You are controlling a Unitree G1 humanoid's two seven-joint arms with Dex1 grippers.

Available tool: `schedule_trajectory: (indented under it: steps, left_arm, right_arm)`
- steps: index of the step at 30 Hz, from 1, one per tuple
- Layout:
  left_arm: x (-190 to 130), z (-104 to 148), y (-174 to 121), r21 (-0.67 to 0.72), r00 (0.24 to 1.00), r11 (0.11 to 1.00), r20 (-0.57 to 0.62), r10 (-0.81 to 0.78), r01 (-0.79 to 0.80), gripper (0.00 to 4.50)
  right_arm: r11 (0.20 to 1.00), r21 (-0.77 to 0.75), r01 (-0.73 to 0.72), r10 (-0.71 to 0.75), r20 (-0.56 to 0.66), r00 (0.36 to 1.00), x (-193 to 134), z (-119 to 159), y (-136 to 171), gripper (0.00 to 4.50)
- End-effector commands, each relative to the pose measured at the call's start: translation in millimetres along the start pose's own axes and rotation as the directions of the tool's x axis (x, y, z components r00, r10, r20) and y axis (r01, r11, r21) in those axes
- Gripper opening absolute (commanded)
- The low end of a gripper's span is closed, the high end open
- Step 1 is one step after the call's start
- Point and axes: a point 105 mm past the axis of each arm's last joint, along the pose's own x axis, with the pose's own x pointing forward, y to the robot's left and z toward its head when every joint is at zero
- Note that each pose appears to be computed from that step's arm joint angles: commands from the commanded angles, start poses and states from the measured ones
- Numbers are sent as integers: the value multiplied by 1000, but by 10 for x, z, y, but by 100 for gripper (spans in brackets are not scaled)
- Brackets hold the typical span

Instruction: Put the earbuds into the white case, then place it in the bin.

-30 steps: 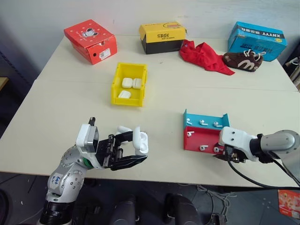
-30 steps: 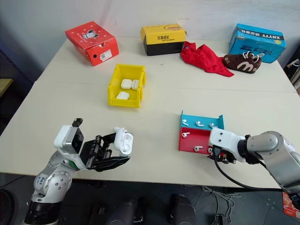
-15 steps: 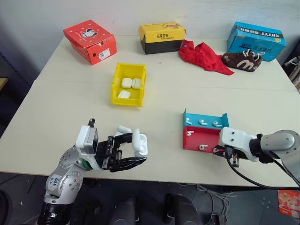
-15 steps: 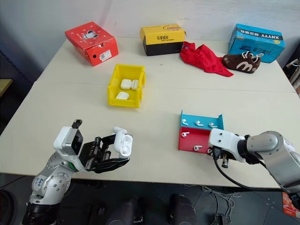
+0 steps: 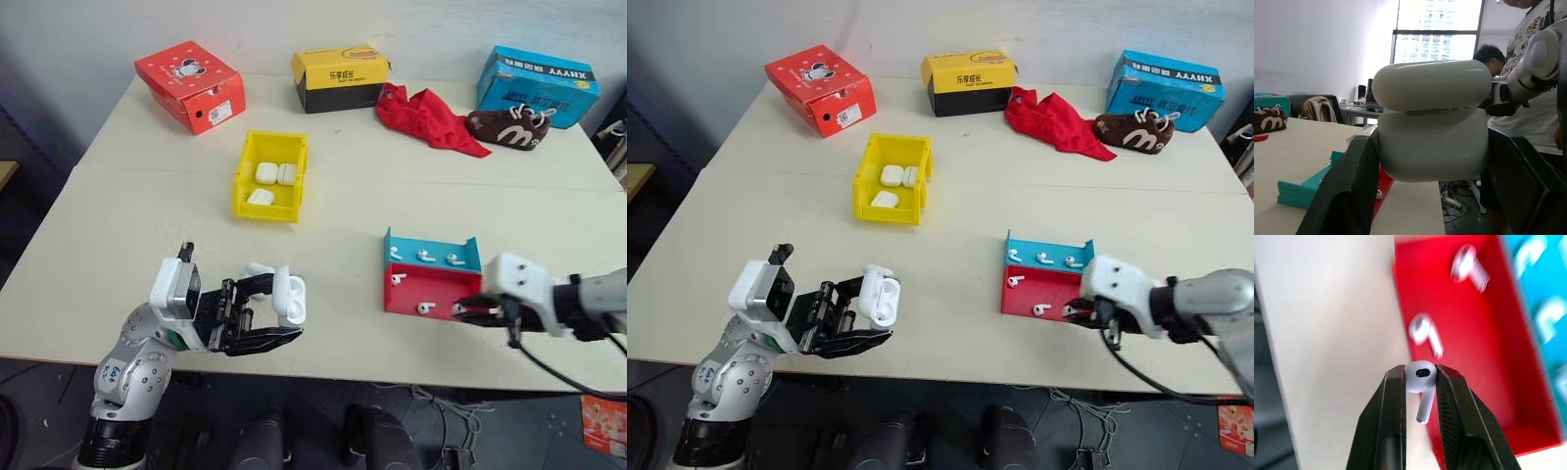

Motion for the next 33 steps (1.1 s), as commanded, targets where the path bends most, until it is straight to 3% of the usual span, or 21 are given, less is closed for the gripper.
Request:
schedule_trajectory:
  steps: [1,3,4,6,10,18,33]
  left_arm:
    - [130,165,72,34,995,998,84,-48,46,279]
    - [203,208,124,21,991,997,118,-70,68,279]
    - [228,220,140,14,989,997,128,-78,76,279]
    - [315,268,185,-21,980,995,179,-91,97,279]
    - [430,288,185,-50,970,989,207,-123,137,279]
    - [510,262,174,-70,967,982,200,-160,177,279]
    - [576,241,157,-58,967,985,210,-147,163,279]
  right_arm:
    - [996,-55,-73,91,523,847,-105,731,244,45]
    - [998,-36,-60,68,678,732,-43,976,273,45]
    - [997,-23,-70,66,704,707,4,1049,288,45]
    - [994,-34,-103,88,804,589,72,1286,337,45]
    - [992,-75,-106,115,881,459,198,1584,406,45]
    - [989,-121,-82,144,899,415,371,1699,456,45]
    - [979,-165,-118,200,880,431,516,1643,528,45]
